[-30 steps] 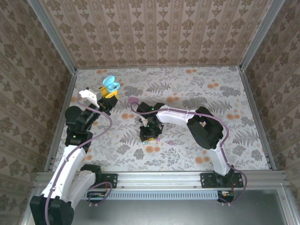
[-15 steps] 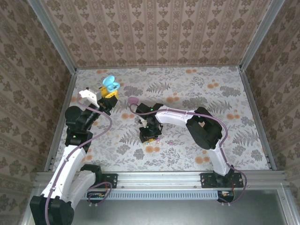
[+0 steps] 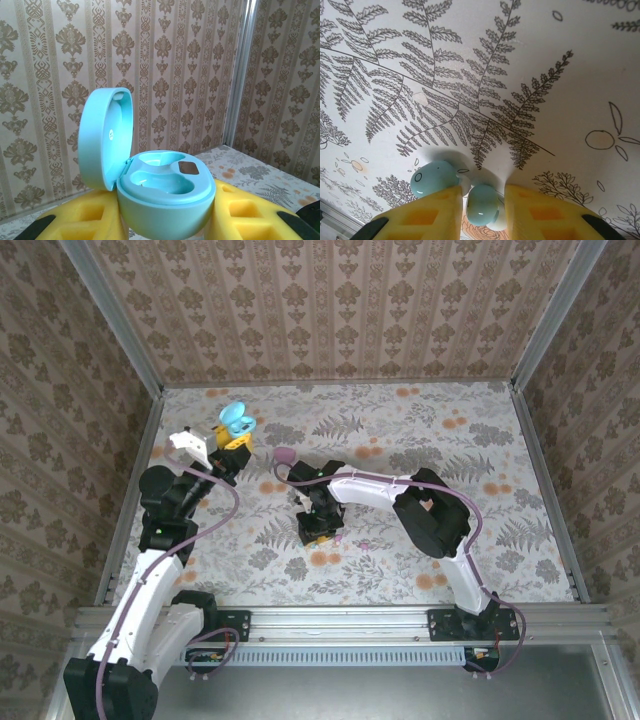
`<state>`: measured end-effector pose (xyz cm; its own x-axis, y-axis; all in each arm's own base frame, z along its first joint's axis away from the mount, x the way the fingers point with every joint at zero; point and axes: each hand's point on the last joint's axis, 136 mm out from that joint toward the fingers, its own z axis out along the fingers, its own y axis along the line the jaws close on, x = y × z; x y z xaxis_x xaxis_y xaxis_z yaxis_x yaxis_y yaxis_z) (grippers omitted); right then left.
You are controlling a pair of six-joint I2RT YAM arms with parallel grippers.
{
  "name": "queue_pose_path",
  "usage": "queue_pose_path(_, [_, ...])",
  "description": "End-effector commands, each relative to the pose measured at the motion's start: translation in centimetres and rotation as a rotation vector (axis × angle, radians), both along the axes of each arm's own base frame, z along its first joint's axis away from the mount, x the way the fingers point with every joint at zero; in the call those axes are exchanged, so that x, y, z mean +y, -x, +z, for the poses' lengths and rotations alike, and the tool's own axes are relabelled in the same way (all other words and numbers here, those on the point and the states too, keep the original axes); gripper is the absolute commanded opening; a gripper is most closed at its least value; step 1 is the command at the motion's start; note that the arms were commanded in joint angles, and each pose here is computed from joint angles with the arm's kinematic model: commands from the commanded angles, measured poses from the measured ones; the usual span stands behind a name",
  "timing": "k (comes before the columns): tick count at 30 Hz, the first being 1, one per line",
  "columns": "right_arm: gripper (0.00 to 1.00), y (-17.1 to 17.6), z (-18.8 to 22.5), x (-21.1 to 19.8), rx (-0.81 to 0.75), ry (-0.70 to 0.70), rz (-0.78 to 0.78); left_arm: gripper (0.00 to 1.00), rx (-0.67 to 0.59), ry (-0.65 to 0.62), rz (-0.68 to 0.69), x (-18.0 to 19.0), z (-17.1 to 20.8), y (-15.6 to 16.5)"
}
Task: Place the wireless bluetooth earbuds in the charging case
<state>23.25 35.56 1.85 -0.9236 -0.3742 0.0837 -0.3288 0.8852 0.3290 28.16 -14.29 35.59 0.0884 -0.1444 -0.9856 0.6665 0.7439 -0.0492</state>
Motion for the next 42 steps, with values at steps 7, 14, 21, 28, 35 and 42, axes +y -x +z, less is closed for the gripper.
queue_pose_path(7, [0.27, 0.7, -1.1, -1.4, 0.012, 0.109, 0.013, 0.35, -0.045, -0.002, 0.01, 0.2, 1.0, 0.5])
queue_pose_path(14, [0.24, 0.6, -0.6, -1.7, -0.007, 0.11, 0.01, 0.35, -0.042, -0.001, 0.014, 0.2, 1.0, 0.4])
queue_pose_path(21, [0.21, 0.4, 0.7, -1.1, -0.03, 0.053, 0.004, 0.35, -0.034, -0.005, 0.013, 0.2, 0.9, 0.3])
queue_pose_path(28, [0.21, -1.5, 7.0, 1.4, -0.024, -0.339, -0.127, 0.35, -0.011, -0.005, 0.005, 0.0, 0.6, 0.0])
queue_pose_path(35, [0.22, -4.8, 17.3, 1.5, 0.017, -0.852, -0.224, 0.35, 0.001, 0.001, -0.01, -0.3, 0.6, -0.4])
queue_pose_path(42, [0.23, -8.0, 22.8, -1.3, 0.092, -1.155, -0.308, 0.35, 0.005, -0.003, -0.033, -0.7, 0.4, -0.6])
